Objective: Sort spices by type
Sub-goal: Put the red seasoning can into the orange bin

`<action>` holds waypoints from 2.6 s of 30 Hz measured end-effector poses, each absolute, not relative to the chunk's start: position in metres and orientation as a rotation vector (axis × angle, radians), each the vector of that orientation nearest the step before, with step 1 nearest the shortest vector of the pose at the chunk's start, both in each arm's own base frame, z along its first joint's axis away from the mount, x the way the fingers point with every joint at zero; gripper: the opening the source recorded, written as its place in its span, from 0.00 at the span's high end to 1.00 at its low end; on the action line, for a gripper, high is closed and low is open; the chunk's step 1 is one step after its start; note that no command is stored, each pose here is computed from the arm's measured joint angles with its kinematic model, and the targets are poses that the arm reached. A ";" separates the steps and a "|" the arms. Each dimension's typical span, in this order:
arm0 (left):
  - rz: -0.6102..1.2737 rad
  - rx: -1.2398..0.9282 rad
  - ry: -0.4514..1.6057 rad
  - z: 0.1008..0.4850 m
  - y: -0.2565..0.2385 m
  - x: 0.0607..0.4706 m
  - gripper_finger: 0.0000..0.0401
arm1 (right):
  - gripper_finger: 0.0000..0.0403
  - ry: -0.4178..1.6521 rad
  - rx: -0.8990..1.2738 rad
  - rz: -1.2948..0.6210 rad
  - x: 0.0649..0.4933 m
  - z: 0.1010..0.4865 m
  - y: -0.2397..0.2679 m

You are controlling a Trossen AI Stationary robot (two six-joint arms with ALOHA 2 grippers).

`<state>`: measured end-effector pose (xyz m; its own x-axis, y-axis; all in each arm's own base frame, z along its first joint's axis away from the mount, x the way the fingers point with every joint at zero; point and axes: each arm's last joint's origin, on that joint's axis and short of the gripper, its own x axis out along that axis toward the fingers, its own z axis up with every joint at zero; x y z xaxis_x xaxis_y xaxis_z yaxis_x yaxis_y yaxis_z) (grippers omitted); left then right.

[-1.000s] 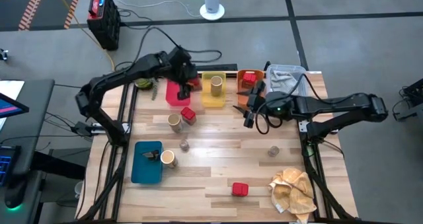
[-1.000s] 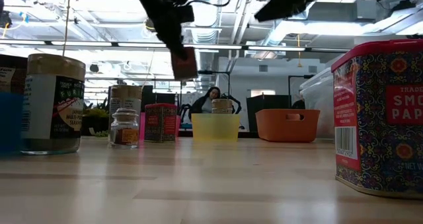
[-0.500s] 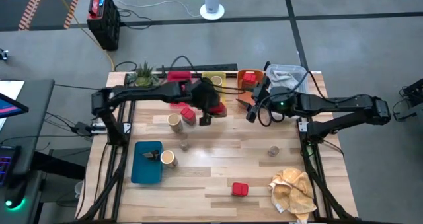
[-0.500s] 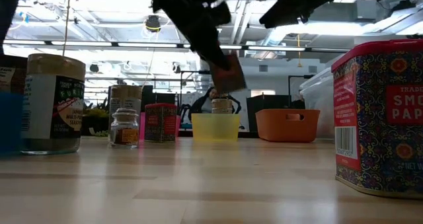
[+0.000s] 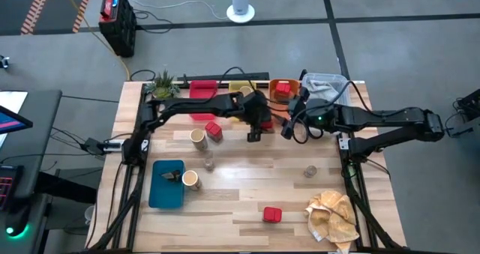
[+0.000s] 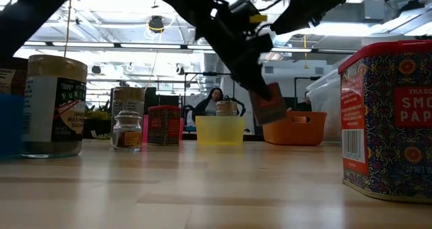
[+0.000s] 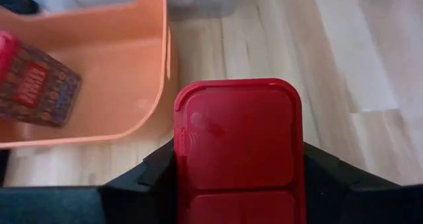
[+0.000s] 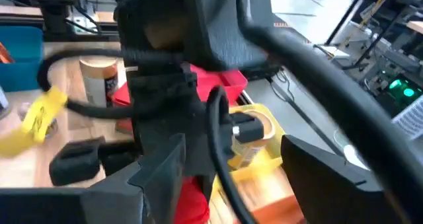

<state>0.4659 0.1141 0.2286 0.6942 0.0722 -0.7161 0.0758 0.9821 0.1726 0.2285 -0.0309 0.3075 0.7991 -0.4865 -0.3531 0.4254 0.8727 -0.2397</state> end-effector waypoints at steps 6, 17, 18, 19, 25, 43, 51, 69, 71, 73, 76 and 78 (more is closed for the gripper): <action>-0.003 0.169 0.842 0.208 0.116 0.475 0.42 | 0.31 0.430 -0.141 -0.502 0.228 0.306 -0.032; 0.038 0.228 0.795 0.243 0.114 0.465 0.31 | 0.31 0.419 -0.127 -0.492 0.229 0.307 -0.030; 0.038 0.237 0.798 0.247 0.114 0.463 0.31 | 0.31 0.420 -0.128 -0.486 0.229 0.307 -0.029; 0.042 0.248 0.798 0.253 0.113 0.460 0.31 | 0.31 0.421 -0.130 -0.481 0.229 0.307 -0.028; 0.065 0.259 0.780 0.294 0.111 0.436 0.31 | 0.31 0.425 -0.155 -0.431 0.230 0.306 -0.018; 0.139 0.279 0.563 0.321 0.061 0.343 0.31 | 0.31 0.445 -0.115 -0.348 0.232 0.301 0.006; 0.193 0.187 0.246 0.320 0.030 0.279 0.31 | 0.31 0.465 -0.168 -0.389 0.280 0.269 -0.007; 0.189 0.183 0.147 0.314 0.012 0.210 0.31 | 0.31 1.187 -0.128 -0.191 0.350 0.248 -0.075; 0.214 0.193 0.171 0.312 0.013 0.209 0.31 | 0.31 1.226 -0.136 -0.169 0.356 0.249 -0.080; 0.228 0.197 0.190 0.311 0.013 0.208 0.31 | 0.31 1.264 -0.154 -0.149 0.359 0.250 -0.084; 0.227 0.208 0.204 0.309 0.013 0.208 0.31 | 0.27 1.302 -0.168 -0.131 0.363 0.251 -0.087; 0.226 0.212 0.206 0.309 0.013 0.208 0.31 | 0.23 1.334 -0.164 -0.124 0.365 0.248 -0.088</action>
<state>0.2078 0.0130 0.3093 0.9538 0.2423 -0.1774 -0.1991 0.9525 0.2304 0.3651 -0.0880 0.2484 0.2308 -0.1835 -0.9555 -0.0041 0.9819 -0.1895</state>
